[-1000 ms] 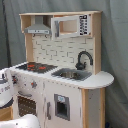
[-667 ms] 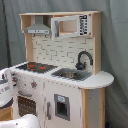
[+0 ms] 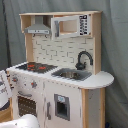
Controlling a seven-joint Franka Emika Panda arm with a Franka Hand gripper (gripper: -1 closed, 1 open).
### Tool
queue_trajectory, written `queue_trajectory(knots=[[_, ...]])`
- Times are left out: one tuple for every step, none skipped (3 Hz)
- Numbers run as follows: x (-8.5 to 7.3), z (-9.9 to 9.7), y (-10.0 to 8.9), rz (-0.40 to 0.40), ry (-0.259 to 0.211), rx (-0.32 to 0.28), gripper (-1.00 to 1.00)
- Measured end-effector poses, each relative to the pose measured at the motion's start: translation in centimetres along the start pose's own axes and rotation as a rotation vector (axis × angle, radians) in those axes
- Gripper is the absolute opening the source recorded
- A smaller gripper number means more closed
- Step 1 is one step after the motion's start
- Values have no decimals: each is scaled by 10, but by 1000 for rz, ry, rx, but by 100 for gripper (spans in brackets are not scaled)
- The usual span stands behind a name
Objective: Play with the kitchen
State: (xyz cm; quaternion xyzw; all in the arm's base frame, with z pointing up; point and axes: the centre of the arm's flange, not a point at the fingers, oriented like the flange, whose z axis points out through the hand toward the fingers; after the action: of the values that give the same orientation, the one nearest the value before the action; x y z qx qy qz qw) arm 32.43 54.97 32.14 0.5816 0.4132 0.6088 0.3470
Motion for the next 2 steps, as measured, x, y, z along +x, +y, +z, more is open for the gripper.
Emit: queue_trajectory(knots=[[6,-15,-3,-71,-25,-36,100],[13,-33,-4,-144,-43,-65,100]])
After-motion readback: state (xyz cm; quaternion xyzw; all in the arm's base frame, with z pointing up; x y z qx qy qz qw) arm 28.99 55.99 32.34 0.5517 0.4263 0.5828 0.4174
